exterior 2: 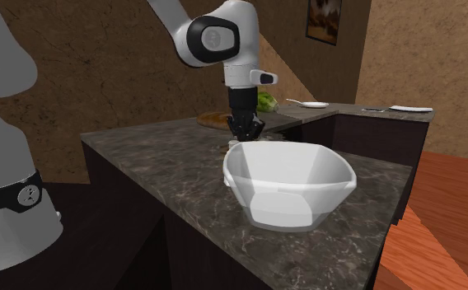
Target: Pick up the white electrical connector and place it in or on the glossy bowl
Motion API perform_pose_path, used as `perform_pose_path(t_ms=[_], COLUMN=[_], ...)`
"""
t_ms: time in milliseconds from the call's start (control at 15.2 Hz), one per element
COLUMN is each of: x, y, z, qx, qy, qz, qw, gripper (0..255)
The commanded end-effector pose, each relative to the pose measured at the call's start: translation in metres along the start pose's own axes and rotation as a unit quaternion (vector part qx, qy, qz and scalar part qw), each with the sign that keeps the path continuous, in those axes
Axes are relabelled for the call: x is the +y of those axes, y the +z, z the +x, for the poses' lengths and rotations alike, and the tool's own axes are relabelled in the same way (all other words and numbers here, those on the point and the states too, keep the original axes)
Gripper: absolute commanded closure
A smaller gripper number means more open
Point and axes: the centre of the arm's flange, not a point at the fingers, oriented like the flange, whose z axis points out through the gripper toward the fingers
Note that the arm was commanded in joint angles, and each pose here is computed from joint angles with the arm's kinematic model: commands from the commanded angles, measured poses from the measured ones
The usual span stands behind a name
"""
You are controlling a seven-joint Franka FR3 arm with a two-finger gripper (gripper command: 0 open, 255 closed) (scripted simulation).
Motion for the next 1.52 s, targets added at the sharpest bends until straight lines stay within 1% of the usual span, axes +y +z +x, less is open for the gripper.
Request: perform_pose_path(t_ms=[0, 1452], x=[0.000, -0.001], y=[-0.010, -0.126], z=[0.001, 0.010], qx=[0.000, 0.000], qy=[0.000, 0.000], qz=[0.000, 0.000], qw=[1.0000, 1.0000], gripper=[255, 255])
